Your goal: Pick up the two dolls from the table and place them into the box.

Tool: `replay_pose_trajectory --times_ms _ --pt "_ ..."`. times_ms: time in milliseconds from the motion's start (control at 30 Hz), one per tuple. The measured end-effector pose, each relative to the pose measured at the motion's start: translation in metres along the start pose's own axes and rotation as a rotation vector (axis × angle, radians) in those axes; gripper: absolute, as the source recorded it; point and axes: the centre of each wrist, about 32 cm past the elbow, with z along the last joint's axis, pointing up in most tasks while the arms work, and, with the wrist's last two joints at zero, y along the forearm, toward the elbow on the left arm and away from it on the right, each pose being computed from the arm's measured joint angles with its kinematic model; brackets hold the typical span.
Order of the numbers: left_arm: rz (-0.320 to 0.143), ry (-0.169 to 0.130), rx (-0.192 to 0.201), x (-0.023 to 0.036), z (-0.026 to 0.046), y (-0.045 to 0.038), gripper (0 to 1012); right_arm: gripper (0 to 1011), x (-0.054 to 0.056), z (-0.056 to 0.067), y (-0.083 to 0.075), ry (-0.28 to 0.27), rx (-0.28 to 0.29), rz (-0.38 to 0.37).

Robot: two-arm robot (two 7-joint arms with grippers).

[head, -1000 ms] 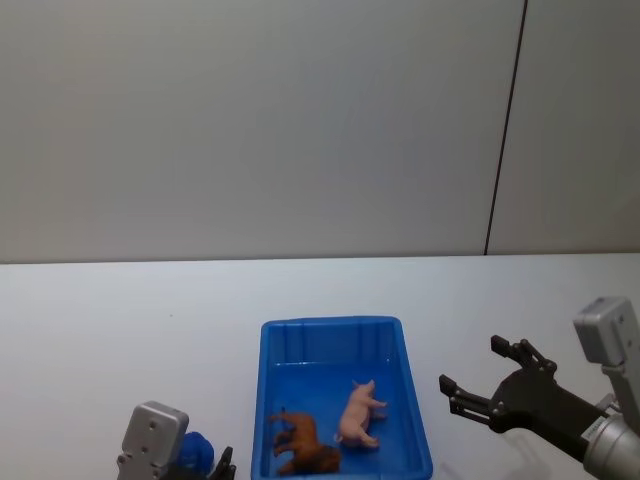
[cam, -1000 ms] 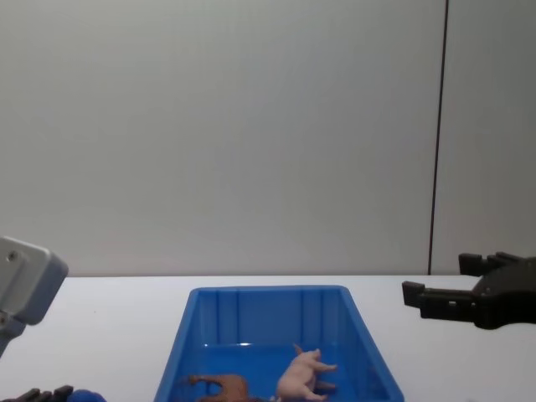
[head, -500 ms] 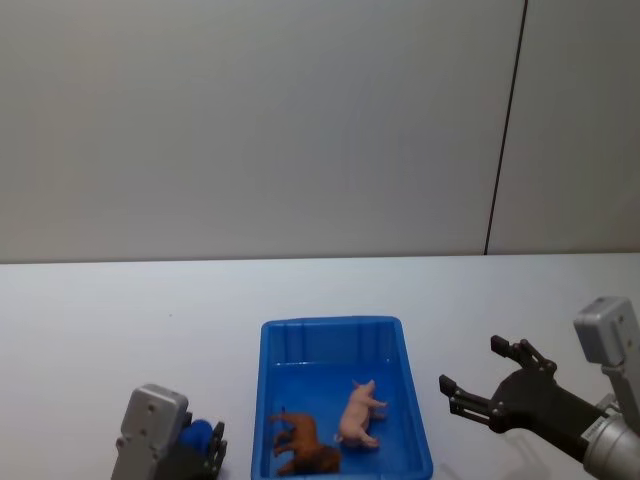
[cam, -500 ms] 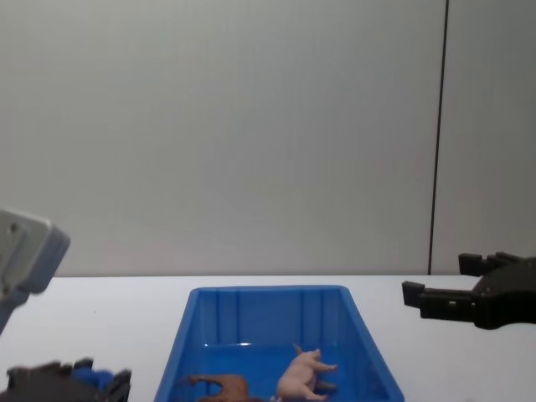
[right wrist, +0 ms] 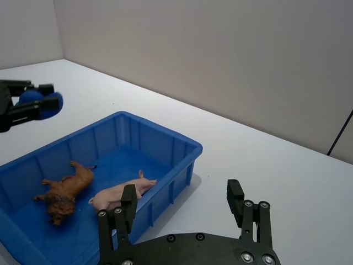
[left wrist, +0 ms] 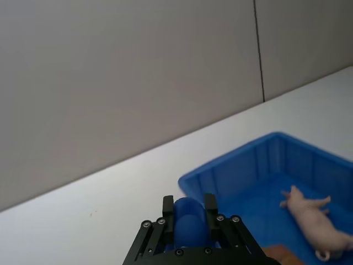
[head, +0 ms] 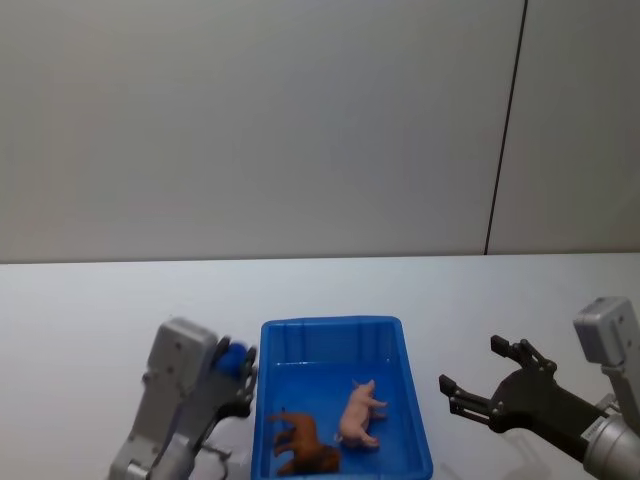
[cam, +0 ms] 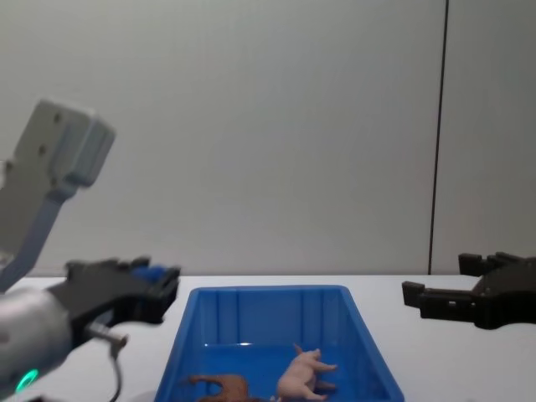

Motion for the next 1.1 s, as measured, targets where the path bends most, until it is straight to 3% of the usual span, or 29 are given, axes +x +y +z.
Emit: replay_pose_trajectory --times_ms 33,167,233,367,567,667,733,900,1100 --pt "0.000 0.000 0.000 0.0000 0.0000 0.0000 325 1001 0.000 0.000 0.000 0.000 0.000 0.000" --pt "-0.044 -0.007 -0.052 -0.0067 0.0132 -0.0129 300 1001 0.000 0.000 0.000 0.000 0.000 0.000" --pt "-0.061 -0.008 -0.066 -0.0092 0.0164 -0.0169 318 1001 0.000 0.000 0.000 0.000 0.000 0.000" --pt "-0.111 -0.005 -0.104 -0.0178 0.0245 -0.0282 464 1001 0.000 0.000 0.000 0.000 0.000 0.000" --pt "-0.181 0.010 -0.142 -0.0302 0.0311 -0.0408 669 1001 0.000 0.000 0.000 0.000 0.000 0.000" --pt "-0.199 0.014 -0.153 -0.0335 0.0327 -0.0437 727 1001 0.000 0.000 0.000 0.000 0.000 0.000" --pt "-0.213 0.019 -0.162 -0.0359 0.0340 -0.0456 832 1001 0.000 0.000 0.000 0.000 0.000 0.000" --pt "-0.238 0.030 -0.183 -0.0390 0.0366 -0.0476 964 1001 0.000 0.000 0.000 0.000 0.000 0.000" --pt "-0.255 0.037 -0.199 -0.0415 0.0384 -0.0488 1003 1001 0.000 0.000 0.000 0.000 0.000 0.000"
